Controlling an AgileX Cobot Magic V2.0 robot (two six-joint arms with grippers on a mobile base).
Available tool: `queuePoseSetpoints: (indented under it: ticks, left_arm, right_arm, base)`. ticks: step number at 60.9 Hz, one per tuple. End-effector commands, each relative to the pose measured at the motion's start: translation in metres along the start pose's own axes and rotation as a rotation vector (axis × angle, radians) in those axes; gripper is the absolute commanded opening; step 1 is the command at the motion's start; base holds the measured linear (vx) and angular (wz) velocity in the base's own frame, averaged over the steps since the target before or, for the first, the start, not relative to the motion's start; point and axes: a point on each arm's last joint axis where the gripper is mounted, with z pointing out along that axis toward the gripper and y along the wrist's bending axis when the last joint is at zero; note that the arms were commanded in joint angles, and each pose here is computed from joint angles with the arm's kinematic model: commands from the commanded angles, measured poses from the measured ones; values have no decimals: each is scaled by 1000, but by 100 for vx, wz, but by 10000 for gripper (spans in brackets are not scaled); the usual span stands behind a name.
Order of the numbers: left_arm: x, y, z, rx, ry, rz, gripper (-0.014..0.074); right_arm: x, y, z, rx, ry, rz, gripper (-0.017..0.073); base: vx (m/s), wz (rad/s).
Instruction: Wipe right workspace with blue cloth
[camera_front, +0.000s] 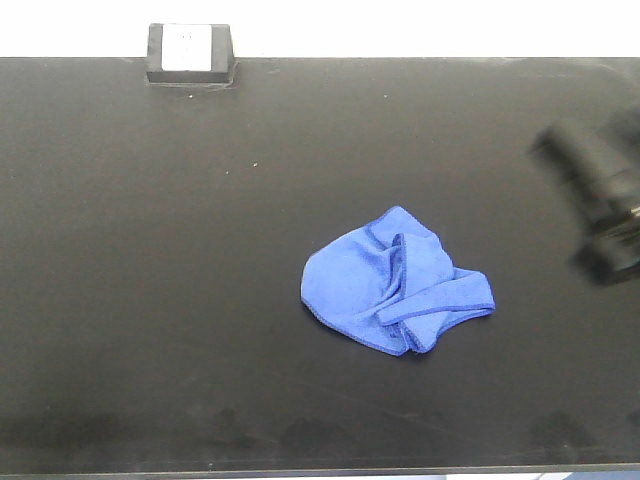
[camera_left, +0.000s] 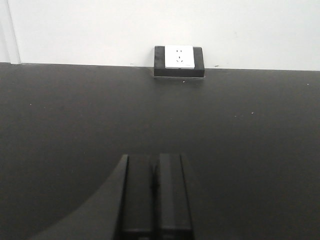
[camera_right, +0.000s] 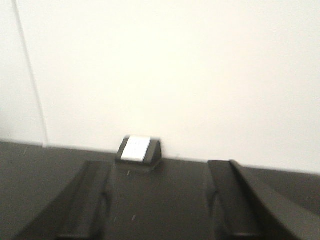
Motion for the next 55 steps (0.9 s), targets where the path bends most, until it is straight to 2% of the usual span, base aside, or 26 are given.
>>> queuePoseSetpoints:
  ticks: [1,4,12,19,26,30,37,41,55]
  left_arm:
    - [2,-1,1,10,-66,-8,-6]
    - [2,-1,1,10,-66,-8,-6]
    - [2,-1,1,10,-66,-8,-6]
    - [2,-1,1,10,-66,-8,-6]
    - [2,-1,1,10,-66,-8,-6]
    - [2,-1,1,10,-66,-8,-6]
    - [2,-1,1,10,-66,-8,-6]
    - [2,-1,1,10,-66,-8,-6]
    - [2,-1,1,9,-65,-8,-6]
  right_arm:
    - [-13,-4,-6,43,-107,-10,290]
    - [-10,-6,-11,52,-121,-13,209]
    - [8,-16,-22,107,-118,-105,-15]
    - [18,-27,-33,193,-132,-142,-10]
    - [26,-35,-48,288,-148,-236,-8]
    - [34,-38,-57,343,-138,-267,-8]
    - [51,-41,-74,435,-117,-279,-6]
    - [66,-42,-82,473,-94,-263,-6]
    - [117,-47,-92,491,2,-195,-5]
  base:
    - [0,0]
    - [0,0]
    - [0,0]
    - [0,0]
    - [0,0]
    - [0,0]
    - [0,0]
    - [0,0]
    - [0,0]
